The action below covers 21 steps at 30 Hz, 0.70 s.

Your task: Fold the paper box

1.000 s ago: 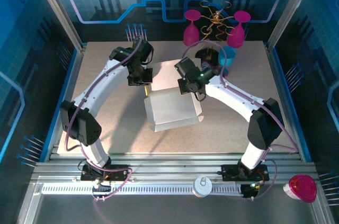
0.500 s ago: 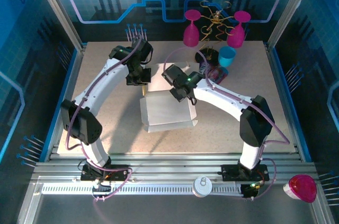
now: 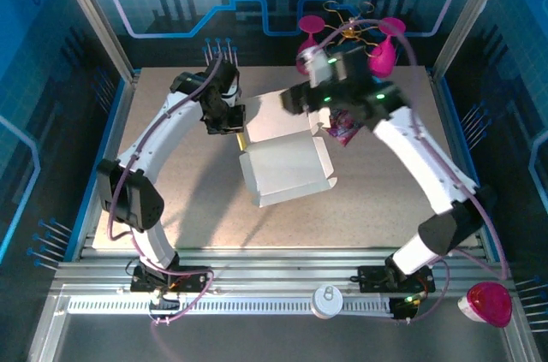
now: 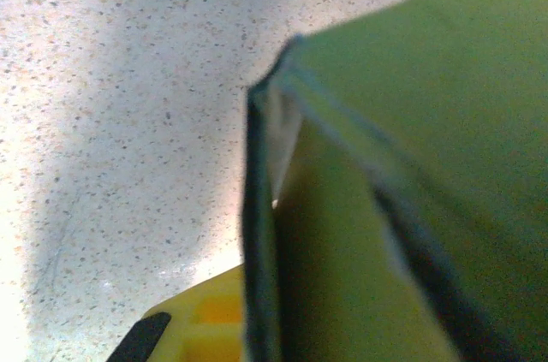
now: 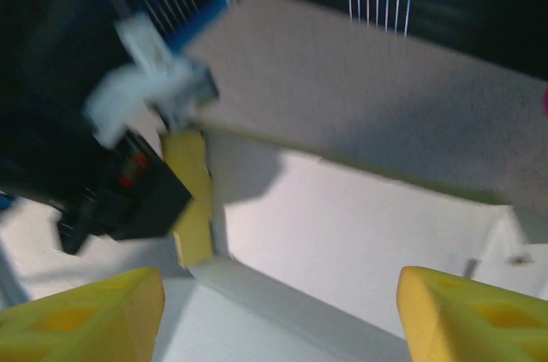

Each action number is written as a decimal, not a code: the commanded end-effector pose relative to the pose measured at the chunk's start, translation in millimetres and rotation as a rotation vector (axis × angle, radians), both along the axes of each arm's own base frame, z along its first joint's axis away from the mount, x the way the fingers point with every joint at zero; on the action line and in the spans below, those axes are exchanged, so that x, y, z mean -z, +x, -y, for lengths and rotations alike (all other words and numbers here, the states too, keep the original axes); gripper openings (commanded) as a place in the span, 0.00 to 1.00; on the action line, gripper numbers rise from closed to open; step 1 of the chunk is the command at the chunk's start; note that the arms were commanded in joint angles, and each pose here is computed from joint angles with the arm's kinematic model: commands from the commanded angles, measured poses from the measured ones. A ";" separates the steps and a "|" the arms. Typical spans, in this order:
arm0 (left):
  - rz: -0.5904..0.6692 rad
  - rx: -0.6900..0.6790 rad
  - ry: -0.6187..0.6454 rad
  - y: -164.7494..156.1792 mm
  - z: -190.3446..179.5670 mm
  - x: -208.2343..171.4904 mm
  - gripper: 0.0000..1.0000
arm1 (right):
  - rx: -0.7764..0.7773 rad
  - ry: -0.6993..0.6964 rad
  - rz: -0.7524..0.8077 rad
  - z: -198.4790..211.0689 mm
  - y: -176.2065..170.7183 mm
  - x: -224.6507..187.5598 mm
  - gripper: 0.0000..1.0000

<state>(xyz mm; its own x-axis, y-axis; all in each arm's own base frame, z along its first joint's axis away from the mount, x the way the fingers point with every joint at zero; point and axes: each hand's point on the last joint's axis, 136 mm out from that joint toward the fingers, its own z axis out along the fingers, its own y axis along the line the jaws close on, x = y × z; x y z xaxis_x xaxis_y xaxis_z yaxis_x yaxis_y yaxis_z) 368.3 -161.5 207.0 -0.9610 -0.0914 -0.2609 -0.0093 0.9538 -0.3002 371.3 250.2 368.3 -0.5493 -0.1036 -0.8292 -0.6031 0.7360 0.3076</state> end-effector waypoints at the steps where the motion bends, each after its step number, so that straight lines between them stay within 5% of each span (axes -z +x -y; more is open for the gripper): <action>1: 0.034 0.089 -0.135 0.1 17.7 -15.1 0.00 | -0.098 0.372 -0.081 16.0 -15.6 -51.1 0.70; 6: 0.050 0.162 -0.194 2.0 29.4 -17.7 0.00 | 0.062 0.653 -0.135 98.2 18.8 -44.2 0.61; 9: 0.053 0.195 -0.219 2.6 34.9 -17.5 0.00 | 0.098 0.689 -0.158 124.0 31.0 -16.1 0.55; 21: 0.058 0.275 -0.280 4.6 45.9 -13.7 0.00 | -0.082 0.740 -0.239 125.6 17.2 37.1 0.37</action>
